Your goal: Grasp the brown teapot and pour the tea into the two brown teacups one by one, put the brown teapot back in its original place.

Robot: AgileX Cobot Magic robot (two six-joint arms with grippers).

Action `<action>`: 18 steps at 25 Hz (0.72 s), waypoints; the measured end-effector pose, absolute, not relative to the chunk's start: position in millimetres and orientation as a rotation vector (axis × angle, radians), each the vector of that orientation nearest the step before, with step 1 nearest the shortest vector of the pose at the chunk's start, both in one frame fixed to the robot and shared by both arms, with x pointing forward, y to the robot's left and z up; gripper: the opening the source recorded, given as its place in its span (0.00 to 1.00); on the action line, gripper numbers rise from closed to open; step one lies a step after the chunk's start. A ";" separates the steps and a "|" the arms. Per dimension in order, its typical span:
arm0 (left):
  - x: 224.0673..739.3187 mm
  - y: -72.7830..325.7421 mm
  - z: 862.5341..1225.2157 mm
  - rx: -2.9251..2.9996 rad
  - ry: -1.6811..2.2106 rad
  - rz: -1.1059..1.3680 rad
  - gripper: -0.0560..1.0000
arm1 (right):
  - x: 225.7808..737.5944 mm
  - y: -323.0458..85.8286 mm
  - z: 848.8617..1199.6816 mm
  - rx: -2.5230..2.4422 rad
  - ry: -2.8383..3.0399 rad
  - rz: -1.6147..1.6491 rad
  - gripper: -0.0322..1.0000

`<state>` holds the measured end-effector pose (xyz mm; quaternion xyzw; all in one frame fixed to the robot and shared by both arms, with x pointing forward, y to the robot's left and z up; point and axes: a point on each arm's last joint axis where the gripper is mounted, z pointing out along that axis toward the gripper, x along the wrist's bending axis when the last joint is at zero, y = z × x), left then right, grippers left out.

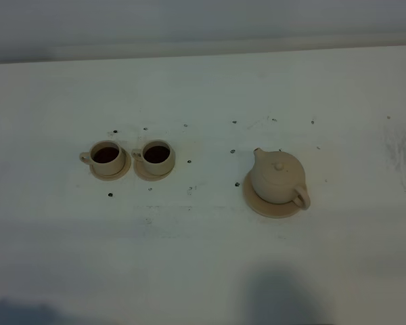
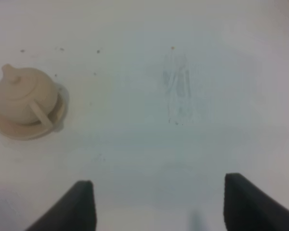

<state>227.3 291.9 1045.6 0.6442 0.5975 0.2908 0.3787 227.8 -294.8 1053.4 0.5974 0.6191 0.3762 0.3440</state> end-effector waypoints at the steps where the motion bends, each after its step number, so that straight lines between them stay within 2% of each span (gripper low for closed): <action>1: 227.3 291.9 1045.6 1.646 1.527 0.743 0.54 | 227.8 -294.8 1053.4 1.552 1.608 0.977 0.56; 18: 227.3 291.9 1045.6 1.646 1.527 0.743 0.54 | 227.7 -292.6 1053.5 1.555 1.619 1.008 0.56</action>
